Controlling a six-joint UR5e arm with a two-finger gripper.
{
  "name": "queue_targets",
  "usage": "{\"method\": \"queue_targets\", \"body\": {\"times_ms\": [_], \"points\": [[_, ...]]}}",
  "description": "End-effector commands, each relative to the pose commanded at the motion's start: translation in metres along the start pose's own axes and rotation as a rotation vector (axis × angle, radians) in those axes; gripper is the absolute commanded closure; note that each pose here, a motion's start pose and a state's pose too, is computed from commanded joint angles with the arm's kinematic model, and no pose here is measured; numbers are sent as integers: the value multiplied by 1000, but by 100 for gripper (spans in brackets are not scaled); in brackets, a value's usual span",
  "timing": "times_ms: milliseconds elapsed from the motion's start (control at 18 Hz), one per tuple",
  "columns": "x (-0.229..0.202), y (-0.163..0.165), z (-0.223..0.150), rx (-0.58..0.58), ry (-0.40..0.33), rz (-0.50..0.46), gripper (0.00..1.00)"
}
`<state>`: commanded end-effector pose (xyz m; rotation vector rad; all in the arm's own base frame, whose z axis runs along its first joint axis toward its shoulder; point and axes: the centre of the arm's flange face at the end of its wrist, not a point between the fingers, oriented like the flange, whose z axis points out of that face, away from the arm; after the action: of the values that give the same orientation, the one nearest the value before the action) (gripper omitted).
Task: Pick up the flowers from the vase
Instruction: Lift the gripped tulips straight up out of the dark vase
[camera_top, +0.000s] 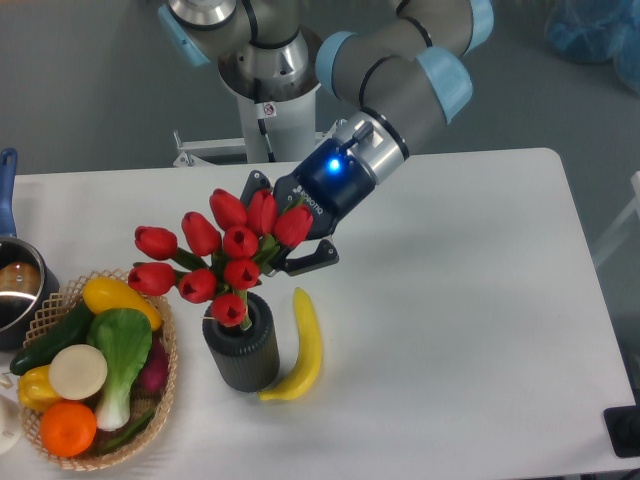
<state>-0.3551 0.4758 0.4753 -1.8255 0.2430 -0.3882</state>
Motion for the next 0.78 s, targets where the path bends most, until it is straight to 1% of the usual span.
{"method": "queue_targets", "body": {"times_ms": [611, 667, 778], "points": [[30, -48, -29, 21, -46, 13, 65], [21, -53, -48, 27, -84, 11, 65], [9, -46, -67, 32, -123, -7, 65]]}}
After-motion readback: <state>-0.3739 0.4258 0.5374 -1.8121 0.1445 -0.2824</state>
